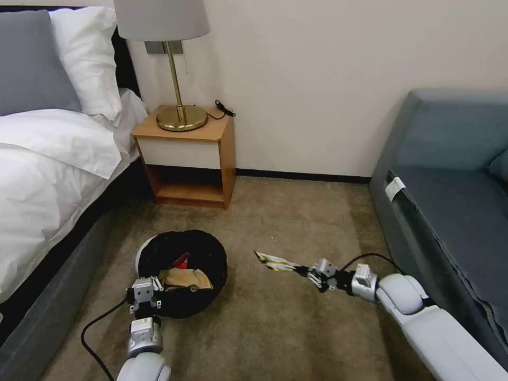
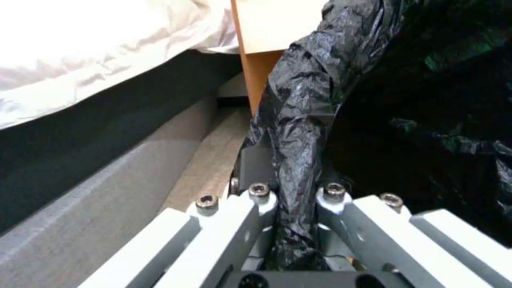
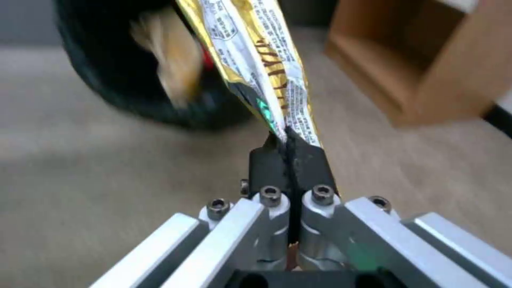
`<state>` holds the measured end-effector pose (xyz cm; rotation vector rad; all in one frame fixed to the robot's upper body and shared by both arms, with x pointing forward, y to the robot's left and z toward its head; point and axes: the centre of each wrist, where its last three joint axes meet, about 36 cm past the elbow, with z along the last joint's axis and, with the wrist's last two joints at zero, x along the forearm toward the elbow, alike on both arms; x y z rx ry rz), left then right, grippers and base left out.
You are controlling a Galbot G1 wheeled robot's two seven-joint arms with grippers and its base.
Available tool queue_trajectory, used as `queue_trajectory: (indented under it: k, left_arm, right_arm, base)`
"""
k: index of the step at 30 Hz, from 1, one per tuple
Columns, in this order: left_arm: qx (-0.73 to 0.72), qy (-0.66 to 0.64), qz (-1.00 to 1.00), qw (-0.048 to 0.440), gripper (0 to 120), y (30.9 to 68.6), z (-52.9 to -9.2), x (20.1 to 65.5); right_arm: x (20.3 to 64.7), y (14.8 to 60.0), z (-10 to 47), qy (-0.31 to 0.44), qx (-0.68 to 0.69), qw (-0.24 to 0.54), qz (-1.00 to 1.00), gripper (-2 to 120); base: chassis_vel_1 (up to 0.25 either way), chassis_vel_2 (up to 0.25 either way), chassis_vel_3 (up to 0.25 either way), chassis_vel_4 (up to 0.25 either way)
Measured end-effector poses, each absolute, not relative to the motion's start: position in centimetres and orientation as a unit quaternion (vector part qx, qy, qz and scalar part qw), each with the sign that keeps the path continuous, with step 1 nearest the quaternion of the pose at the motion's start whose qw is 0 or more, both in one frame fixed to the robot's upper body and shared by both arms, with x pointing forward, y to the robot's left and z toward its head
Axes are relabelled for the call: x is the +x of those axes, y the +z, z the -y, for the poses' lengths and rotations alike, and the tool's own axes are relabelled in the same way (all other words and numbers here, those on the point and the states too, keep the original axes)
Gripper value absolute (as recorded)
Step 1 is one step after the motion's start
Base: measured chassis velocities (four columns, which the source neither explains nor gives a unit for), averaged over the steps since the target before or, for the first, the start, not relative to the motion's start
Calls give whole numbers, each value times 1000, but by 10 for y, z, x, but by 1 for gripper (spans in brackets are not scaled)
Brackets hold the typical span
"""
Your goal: Pick up the trash bin, then pick up the garbage on the floor and place it into the trash bin.
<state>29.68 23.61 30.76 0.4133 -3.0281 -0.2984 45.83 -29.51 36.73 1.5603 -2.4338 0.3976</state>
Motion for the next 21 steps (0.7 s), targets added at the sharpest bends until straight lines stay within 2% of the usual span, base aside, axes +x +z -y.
queue_trajectory:
  k: [5, 12, 21]
  left_arm:
    - [133, -95, 986, 31, 2, 310, -235, 301]
    - [124, -85, 988, 25, 2, 315, -227, 305]
    - [113, -59, 992, 13, 2, 328, -213, 308]
  right_arm:
    - [467, 389, 264, 73, 563, 92, 818, 0]
    - [492, 410, 230, 26, 602, 86, 794, 0]
    - [505, 401, 192, -18, 620, 95, 779, 0]
  base:
    - [0, 0, 0, 0]
    - [0, 0, 0, 0]
    - [0, 0, 0, 0]
